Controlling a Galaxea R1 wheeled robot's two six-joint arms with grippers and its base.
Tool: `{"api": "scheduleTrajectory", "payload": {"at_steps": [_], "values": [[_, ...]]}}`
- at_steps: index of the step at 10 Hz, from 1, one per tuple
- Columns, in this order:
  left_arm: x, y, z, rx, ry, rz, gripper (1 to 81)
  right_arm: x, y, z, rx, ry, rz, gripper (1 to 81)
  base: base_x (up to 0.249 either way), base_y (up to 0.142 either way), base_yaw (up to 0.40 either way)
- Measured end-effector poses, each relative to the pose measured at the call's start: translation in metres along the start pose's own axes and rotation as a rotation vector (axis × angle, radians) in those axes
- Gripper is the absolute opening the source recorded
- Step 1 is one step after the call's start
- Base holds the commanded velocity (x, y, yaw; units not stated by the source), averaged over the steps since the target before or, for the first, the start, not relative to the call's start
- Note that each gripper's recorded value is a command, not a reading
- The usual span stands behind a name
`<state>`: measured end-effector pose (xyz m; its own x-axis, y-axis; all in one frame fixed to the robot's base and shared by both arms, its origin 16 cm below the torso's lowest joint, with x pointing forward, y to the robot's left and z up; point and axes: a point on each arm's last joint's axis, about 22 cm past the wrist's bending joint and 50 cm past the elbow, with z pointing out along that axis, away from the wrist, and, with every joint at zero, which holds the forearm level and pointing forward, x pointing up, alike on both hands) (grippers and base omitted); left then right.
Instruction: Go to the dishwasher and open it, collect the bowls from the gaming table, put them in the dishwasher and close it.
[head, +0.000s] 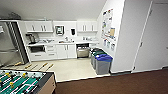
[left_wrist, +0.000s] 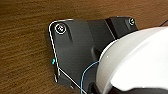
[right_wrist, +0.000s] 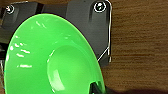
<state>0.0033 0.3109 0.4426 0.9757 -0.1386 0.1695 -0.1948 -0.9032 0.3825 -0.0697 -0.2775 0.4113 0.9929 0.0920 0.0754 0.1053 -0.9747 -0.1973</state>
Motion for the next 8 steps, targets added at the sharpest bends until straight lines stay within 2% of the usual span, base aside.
{"api": "scheduleTrajectory", "payload": {"at_steps": [2,8], "values": [[0.0057,-0.0030,-0.0009,0.003,0.006,0.003,1.0,0.0077,-0.0003,0.0005,0.002,0.011,-0.001,1.0,0.162,0.000,0.000],[0.0018,-0.0002,0.0001,0.000,0.002,0.001,1.0,0.0037,0.0027,-0.0003,-0.003,0.004,-0.001,1.0,0.162,0.000,0.000]]}}
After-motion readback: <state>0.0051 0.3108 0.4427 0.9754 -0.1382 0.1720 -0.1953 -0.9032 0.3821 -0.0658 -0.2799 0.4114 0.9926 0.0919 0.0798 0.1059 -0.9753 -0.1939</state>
